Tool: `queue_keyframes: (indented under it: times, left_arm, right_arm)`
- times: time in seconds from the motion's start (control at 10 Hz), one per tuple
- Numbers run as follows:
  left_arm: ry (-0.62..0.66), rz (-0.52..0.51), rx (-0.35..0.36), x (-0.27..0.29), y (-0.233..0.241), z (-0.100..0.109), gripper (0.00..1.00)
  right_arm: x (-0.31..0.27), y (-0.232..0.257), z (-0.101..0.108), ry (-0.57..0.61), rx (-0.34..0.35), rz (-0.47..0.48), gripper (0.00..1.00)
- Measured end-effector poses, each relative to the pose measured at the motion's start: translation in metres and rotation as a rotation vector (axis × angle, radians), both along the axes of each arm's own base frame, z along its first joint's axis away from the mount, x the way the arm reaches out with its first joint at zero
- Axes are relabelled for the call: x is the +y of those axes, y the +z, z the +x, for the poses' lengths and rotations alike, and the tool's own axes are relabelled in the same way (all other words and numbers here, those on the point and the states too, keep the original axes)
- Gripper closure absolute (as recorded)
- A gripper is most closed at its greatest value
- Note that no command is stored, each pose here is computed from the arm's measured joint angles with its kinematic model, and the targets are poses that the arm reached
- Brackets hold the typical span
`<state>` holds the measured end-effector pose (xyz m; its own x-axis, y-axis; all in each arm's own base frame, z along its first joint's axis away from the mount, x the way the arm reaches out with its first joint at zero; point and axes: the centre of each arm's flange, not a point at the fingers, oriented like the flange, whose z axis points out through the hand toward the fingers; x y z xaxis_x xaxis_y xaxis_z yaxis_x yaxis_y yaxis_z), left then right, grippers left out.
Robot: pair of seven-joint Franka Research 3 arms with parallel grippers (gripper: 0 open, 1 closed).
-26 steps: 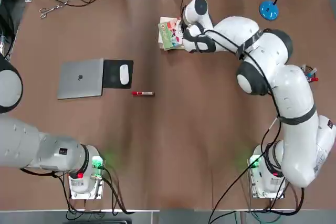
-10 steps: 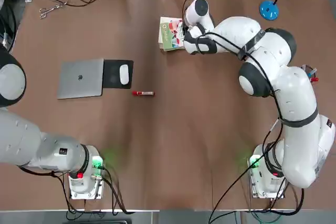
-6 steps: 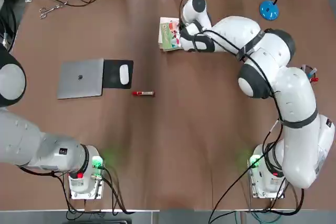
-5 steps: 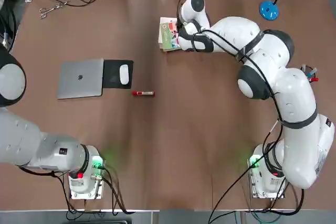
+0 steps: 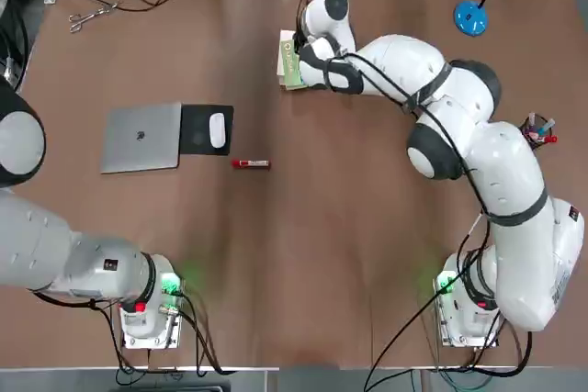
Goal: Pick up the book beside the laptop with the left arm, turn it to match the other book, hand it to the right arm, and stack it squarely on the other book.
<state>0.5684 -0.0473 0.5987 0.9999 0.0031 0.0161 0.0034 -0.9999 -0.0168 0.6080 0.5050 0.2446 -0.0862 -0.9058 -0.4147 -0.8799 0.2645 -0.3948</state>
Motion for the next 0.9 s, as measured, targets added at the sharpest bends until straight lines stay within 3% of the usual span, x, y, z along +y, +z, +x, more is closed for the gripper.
queue_keyframes:
  times: [0.3,0.9]
  left_arm:
    - [0.0,0.0,0.0,0.0,0.0,0.0,0.0]
    - [0.0,0.0,0.0,0.0,0.0,0.0,0.0]
  right_arm:
    - [0.012,-0.036,-0.002,0.01,-0.016,0.001,0.98]
    - [0.013,-0.045,0.001,0.003,-0.069,0.034,0.96]
